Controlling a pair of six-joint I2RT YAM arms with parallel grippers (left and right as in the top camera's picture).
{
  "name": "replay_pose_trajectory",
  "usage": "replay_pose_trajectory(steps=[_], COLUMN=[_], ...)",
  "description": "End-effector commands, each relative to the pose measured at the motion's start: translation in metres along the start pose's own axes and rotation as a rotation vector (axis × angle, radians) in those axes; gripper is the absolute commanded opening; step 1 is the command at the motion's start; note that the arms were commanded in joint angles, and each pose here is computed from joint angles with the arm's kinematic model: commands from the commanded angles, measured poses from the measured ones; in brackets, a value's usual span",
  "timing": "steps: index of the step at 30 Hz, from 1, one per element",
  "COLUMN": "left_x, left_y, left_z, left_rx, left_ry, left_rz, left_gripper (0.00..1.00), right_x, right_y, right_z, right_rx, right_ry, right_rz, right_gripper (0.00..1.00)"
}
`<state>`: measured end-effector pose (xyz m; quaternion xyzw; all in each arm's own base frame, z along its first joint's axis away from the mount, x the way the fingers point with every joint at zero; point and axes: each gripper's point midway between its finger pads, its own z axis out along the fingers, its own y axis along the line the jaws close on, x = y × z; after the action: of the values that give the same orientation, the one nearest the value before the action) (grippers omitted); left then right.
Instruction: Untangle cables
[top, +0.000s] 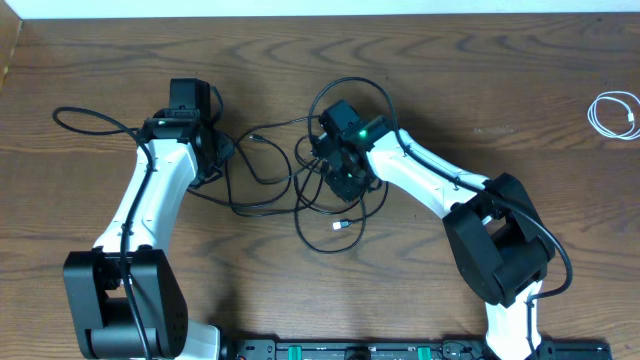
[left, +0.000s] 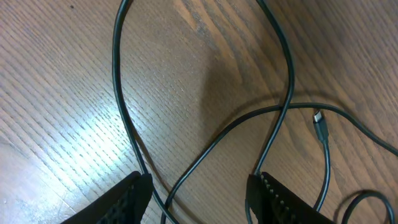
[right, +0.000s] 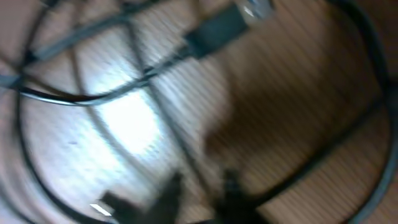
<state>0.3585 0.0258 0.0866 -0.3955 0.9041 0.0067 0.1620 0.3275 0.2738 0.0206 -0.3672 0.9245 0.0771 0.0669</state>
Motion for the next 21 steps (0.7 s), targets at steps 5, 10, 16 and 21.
replay_pose_trajectory(steps=[5, 10, 16, 21], left_x=[0.013, 0.013, 0.033, 0.034], left_y=[-0.012, -0.013, -0.035, -0.036], left_z=[0.003, 0.003, -0.003, -0.003], left_rx=[0.071, 0.074, 0.203, 0.203], left_ry=[0.075, 0.073, 0.193, 0.193], left_rz=[0.012, 0.012, 0.015, 0.018], left_gripper=[0.56, 0.56, 0.71, 0.72], right_x=[-0.02, -0.04, -0.058, -0.048], right_y=[-0.014, -0.015, -0.052, -0.089], right_z=[-0.023, -0.036, -0.044, -0.048], right_rx=[0.074, 0.079, 0.151, 0.233], right_ry=[-0.058, -0.126, -0.234, -0.239], right_rz=[0.028, 0.047, 0.286, 0.478], right_gripper=[0.01, 0.01, 0.01, 0.01])
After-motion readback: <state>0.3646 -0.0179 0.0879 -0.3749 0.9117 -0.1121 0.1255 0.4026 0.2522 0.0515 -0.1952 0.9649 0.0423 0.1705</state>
